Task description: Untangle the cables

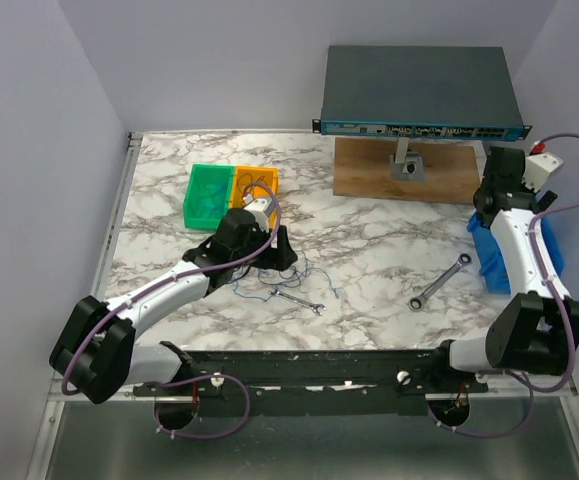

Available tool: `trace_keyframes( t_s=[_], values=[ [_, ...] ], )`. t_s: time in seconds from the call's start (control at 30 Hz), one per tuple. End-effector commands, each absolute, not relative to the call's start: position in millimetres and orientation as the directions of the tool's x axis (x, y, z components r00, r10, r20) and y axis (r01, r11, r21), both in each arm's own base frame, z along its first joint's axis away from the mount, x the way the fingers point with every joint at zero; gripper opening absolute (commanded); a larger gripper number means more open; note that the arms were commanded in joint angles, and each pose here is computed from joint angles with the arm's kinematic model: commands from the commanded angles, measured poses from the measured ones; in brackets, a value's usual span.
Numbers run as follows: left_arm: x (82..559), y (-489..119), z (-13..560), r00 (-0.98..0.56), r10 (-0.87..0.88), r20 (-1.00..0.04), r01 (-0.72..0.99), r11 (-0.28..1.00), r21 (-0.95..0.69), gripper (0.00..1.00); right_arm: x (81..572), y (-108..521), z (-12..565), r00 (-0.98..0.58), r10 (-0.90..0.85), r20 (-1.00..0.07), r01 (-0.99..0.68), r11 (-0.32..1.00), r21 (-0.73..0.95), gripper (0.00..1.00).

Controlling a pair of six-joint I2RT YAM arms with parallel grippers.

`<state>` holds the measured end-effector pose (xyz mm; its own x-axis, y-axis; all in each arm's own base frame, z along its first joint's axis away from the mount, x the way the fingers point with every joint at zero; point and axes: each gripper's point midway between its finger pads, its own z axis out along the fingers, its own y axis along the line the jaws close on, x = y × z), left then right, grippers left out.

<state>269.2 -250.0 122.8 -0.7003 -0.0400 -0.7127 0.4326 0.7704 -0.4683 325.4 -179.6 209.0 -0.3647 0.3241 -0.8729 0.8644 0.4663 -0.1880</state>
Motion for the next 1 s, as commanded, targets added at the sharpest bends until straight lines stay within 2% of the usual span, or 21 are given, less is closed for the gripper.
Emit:
trace_keyframes(
  t_s=[0.0,0.1,0.2,0.33,0.43,0.57,0.7,0.87,0.97],
  values=[
    [275,-243,120,-0.705,-0.033,-0.709,0.393,0.813,-0.429,0.77,356,-109,228,-0.365,0.421,-0.830,0.619,0.776,0.122,0.89],
    [273,-241,126,-0.690,-0.065,-0.721,0.388,0.808,-0.444,0.79,359,-43,227,-0.448,0.392,-0.803,0.329,0.908,0.259,0.82],
    [271,-235,128,-0.687,-0.080,-0.723,0.372,0.816,-0.443,0.80,355,32,226,-0.516,0.306,-0.800,0.078,0.947,0.312,0.78],
    [270,-222,122,-0.698,-0.084,-0.711,0.314,0.856,-0.409,0.80,347,128,209,-0.601,0.162,-0.783,-0.188,0.923,0.335,0.77],
    [271,-208,117,-0.699,-0.085,-0.710,0.262,0.894,-0.364,0.80,336,185,191,-0.630,0.088,-0.771,-0.316,0.878,0.359,0.77],
    [276,-205,117,-0.692,-0.031,-0.721,0.287,0.905,-0.314,0.80,320,237,166,-0.642,-0.001,-0.766,-0.404,0.850,0.337,0.78],
    [286,-216,111,-0.723,0.067,-0.687,0.333,0.906,-0.262,0.73,300,265,139,-0.668,-0.073,-0.741,-0.458,0.825,0.332,0.76],
    [307,-228,105,-0.725,0.134,-0.676,0.367,0.905,-0.215,0.61,268,278,99,-0.699,-0.154,-0.699,-0.507,0.796,0.332,0.74],
    [316,-237,99,-0.741,0.173,-0.649,0.388,0.899,-0.203,0.58,259,274,78,-0.713,-0.170,-0.680,-0.506,0.796,0.332,0.73]
  ],
)
